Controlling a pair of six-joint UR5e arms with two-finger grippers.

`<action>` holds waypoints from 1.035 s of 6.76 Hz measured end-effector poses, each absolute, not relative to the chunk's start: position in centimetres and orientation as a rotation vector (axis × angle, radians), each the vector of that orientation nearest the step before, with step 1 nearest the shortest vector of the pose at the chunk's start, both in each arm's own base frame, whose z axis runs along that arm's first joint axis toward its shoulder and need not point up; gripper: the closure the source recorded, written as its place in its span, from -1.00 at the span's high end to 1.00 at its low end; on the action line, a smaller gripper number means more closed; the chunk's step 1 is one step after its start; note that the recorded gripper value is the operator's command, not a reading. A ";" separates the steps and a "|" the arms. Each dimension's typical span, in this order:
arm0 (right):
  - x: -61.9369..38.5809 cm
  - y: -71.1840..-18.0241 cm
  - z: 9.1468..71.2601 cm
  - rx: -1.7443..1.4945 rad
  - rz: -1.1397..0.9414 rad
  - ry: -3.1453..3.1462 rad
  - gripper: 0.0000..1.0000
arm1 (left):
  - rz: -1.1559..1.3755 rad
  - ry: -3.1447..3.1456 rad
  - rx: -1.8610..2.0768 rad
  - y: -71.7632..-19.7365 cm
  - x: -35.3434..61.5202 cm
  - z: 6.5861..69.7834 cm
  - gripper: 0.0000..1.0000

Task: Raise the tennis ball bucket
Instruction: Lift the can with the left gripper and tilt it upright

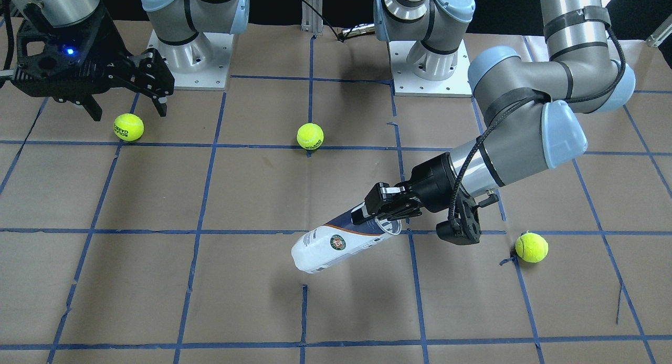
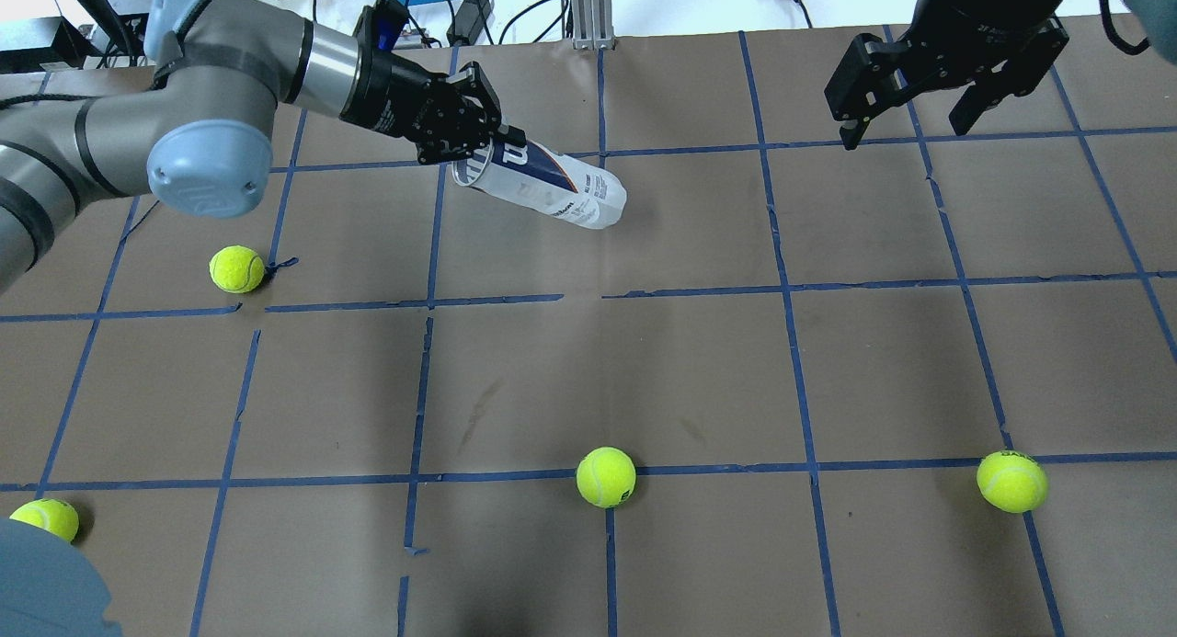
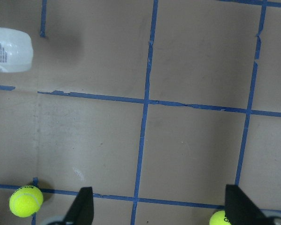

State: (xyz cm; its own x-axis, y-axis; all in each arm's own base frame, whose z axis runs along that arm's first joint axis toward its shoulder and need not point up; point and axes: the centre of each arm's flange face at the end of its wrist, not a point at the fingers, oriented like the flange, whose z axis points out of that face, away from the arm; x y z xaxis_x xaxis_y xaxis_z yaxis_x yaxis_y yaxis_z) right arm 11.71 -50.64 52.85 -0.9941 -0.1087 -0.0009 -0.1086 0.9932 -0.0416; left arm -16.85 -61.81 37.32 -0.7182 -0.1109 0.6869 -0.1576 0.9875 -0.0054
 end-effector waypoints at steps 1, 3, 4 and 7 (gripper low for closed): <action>11.7 -50.7 52.9 -0.166 -0.066 3.134 1.00 | 0.154 -2.532 0.126 -62.8 -18.8 39.5 -0.84; 11.7 -50.7 52.9 -0.160 -0.066 3.134 1.00 | 0.266 -2.854 -0.040 -64.4 -24.9 41.9 -0.92; 11.7 -50.7 52.9 -0.157 -0.067 3.134 1.00 | 0.242 -2.979 -0.127 -65.2 -26.7 42.1 -0.92; 11.7 -50.7 52.9 -0.153 -0.067 3.133 1.00 | 0.081 -3.117 -0.295 -65.9 -28.8 39.9 -0.94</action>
State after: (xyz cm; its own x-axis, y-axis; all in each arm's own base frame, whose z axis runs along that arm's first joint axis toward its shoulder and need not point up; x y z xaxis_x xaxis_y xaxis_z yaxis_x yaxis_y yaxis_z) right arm 11.72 -50.66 52.86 -0.9953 -0.0973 -0.0018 -0.0971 0.9944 -0.0426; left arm -28.84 -65.89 39.88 -0.9822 0.1880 0.0049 0.1875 0.9809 -0.0522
